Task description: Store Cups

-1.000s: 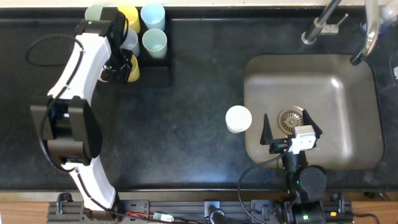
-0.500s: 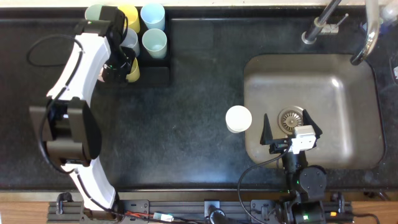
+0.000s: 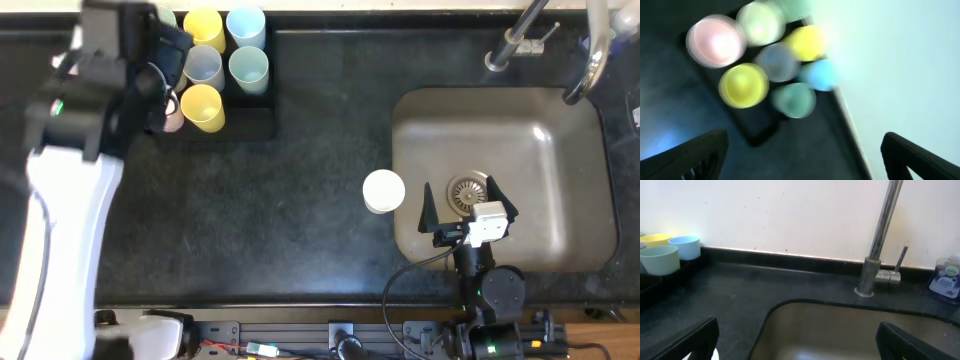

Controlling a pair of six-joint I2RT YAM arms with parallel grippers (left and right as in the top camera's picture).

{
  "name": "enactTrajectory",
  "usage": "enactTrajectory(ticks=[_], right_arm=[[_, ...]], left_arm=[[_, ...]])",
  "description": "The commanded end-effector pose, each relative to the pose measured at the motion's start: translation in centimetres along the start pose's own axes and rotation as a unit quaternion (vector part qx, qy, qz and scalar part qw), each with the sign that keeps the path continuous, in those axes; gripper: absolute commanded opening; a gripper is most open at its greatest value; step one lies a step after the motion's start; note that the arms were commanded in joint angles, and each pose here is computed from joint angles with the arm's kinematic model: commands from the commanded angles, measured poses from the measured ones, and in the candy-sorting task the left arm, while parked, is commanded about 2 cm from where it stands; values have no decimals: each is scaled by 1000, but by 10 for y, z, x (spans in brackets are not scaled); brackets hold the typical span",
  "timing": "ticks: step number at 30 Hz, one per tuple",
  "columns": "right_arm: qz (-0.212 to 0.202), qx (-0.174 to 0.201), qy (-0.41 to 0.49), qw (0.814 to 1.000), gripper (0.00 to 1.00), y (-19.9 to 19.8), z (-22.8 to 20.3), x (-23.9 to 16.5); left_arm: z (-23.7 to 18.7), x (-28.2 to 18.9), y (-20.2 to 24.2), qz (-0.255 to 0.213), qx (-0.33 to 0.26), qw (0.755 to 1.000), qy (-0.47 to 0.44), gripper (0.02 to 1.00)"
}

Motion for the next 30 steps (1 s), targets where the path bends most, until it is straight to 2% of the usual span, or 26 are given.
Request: enactTrajectory(ticks=[1, 6, 10, 17, 20, 23, 30], right_arm=[[6, 2, -2, 1000, 998, 3, -2, 0], [6, 2, -2, 1000, 998, 3, -3, 0], [6, 2, -2, 1000, 998, 3, -3, 0], [6, 2, -2, 1000, 998, 3, -3, 0], [6, 2, -2, 1000, 998, 3, -3, 0], [6, 2, -2, 1000, 998, 3, -3, 0], [6, 2, -2, 1000, 998, 3, -3, 0]], left_arm=[[-22, -42, -27, -94, 177, 980, -4, 1000], [-38, -90, -42, -181, 313, 932, 1, 1000], [-26, -122, -51, -256, 404, 878, -23, 1000], [-2, -159, -38, -372, 472, 792, -106, 1000], [-2, -163, -19, -402, 490, 760, -141, 1000], [1, -160, 10, -411, 492, 748, -172, 998], [1, -129, 90, -388, 485, 759, -194, 1000]])
Point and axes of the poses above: each gripper's point midway between its finger pads, its own x axis out along the fingers, its own y axis along the line the jaws close on, z = x × y, the point moved 3 cm from there along -x, back along the fingers, and after that the axes turned 15 degrees about -x, right-handed, at the moved point
